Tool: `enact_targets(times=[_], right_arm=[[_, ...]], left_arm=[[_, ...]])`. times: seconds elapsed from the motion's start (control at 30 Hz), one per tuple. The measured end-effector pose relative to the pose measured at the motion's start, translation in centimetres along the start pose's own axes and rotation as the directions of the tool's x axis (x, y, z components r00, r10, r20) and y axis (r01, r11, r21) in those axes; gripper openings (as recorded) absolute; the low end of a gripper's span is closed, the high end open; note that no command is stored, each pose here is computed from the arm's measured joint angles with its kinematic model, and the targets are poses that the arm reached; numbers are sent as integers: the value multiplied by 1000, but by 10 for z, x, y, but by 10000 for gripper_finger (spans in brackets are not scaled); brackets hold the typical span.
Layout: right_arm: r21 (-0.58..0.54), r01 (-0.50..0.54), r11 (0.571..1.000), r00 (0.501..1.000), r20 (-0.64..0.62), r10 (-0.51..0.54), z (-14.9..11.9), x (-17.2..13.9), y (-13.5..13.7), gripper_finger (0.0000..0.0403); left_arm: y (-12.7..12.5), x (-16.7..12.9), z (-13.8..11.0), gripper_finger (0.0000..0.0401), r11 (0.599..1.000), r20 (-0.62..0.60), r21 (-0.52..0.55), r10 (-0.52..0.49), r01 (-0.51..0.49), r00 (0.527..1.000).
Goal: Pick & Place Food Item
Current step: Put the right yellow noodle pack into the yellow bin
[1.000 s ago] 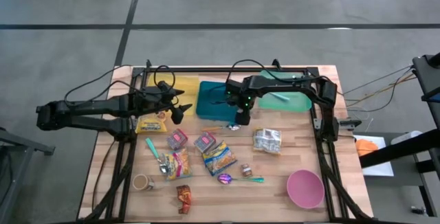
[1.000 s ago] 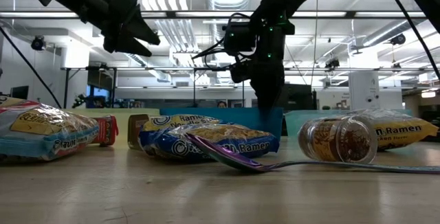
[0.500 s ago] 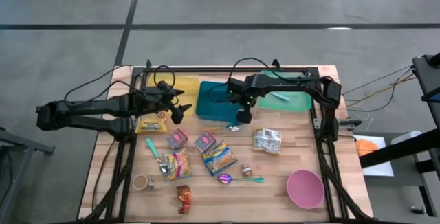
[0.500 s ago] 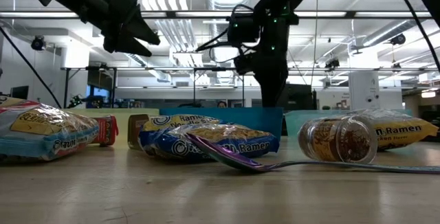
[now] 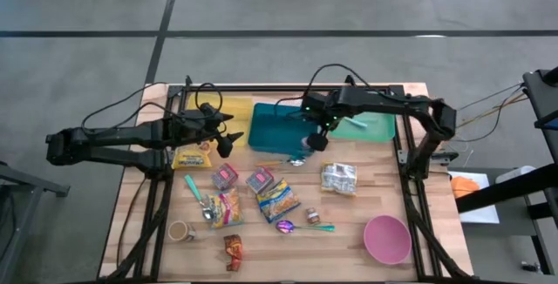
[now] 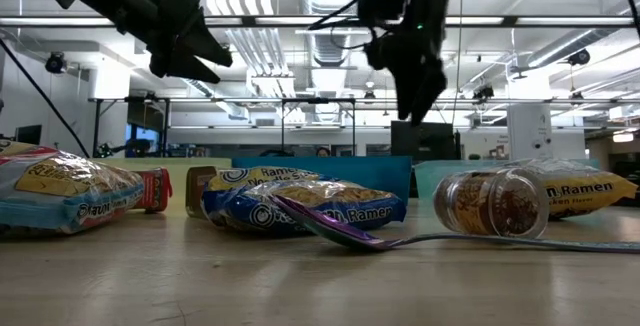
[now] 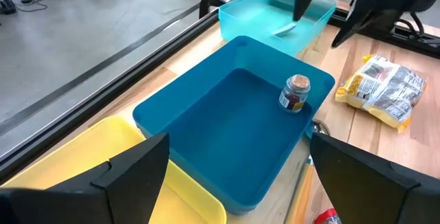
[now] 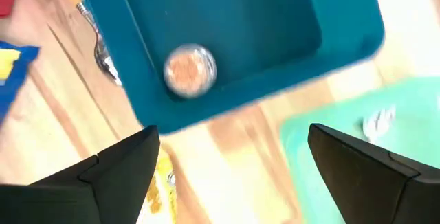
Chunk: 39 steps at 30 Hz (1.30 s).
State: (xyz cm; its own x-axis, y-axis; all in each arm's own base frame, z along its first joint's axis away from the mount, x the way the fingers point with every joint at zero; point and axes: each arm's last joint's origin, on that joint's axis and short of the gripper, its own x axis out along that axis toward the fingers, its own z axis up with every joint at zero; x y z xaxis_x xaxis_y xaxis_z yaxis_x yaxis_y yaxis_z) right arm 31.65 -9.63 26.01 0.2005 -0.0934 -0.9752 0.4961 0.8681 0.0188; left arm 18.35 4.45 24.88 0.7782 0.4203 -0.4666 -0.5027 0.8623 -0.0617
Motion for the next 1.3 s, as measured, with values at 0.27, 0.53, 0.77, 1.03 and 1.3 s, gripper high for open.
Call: enact_targets(times=[0.27,0.53,0.77,1.03,1.3], right_arm=[[199,33,979,999,-44,-25,-63,-5,-3,368],[471,-72,879,994,103,27,-130,-5,5,368],[613,-146,776,987,139,76,-178,18,19,368],[685,-164,710,986,142,91,-198,41,31,368],[697,-220,682,973,210,100,-198,55,34,368]], left_arm=[[0,0,0,358,1000,3,-6,0,0,1000],[0,0,1,358,1000,11,-20,-2,2,1000],[0,0,1,358,1000,11,-20,-2,2,1000],[0,0,1,358,1000,11,-19,-2,3,1000],[0,0,1,358,1000,5,-24,-1,1,1000]])
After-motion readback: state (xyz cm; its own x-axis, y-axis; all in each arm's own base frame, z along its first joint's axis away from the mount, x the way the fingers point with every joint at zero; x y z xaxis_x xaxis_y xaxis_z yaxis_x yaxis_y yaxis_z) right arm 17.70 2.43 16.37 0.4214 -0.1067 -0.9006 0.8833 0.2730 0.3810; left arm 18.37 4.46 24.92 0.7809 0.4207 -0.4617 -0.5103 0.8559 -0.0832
